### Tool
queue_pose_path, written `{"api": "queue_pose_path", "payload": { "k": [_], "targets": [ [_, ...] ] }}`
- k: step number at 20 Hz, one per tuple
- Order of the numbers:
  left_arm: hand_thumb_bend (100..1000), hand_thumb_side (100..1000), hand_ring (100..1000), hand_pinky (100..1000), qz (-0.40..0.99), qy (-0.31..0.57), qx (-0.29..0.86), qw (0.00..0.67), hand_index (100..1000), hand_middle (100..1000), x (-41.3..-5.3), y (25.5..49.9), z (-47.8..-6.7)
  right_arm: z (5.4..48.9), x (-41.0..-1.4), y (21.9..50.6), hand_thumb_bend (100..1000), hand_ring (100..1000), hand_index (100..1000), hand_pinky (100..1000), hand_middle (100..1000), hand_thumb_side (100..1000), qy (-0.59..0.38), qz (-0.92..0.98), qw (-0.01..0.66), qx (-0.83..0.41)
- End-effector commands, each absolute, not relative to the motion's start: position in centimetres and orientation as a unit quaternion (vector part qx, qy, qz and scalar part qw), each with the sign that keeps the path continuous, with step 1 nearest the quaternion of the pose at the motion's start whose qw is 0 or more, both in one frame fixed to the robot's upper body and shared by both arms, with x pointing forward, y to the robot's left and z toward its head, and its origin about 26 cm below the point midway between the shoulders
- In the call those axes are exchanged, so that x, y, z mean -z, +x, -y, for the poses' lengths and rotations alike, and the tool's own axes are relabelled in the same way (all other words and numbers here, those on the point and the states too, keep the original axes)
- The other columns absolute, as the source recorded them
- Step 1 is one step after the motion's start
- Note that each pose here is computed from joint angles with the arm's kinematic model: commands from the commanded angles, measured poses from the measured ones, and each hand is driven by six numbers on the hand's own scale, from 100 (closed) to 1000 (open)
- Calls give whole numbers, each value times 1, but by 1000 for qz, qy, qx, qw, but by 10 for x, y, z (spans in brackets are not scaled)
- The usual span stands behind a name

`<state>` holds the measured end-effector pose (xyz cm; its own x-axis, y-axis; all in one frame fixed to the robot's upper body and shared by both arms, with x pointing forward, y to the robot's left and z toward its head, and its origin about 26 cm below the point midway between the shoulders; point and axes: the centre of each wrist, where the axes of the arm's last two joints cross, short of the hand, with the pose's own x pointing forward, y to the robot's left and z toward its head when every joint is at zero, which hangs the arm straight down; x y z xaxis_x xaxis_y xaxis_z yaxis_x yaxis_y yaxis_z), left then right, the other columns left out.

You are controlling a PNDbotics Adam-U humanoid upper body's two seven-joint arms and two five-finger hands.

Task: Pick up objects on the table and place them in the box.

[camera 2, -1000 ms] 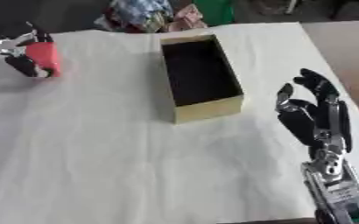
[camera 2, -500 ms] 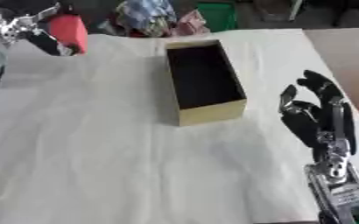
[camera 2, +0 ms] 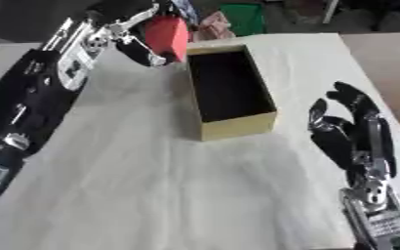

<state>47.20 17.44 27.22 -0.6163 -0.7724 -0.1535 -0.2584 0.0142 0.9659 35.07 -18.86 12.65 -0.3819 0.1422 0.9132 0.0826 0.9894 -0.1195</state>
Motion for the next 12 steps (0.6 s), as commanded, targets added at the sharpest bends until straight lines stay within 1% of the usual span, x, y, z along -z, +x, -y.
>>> {"api": "queue_pose_path", "payload": {
  "k": [1, 8, 12],
  "targets": [
    [187, 143, 595, 730, 701, 369, 582, 183, 713, 414, -278, 467, -156, 186, -134, 352, 100, 924, 820, 648, 705, 100, -62, 838, 542, -32],
    [211, 144, 623, 739, 712, 306, 615, 145, 743, 505, -252, 459, -118, 180, -134, 352, 100, 924, 820, 648, 705, 100, -49, 838, 542, -38],
    [234, 146, 648, 745, 710, 280, 632, 135, 768, 555, -242, 456, -107, 178, -134, 352, 100, 925, 820, 649, 705, 100, -44, 839, 541, -40]
  ]
}}
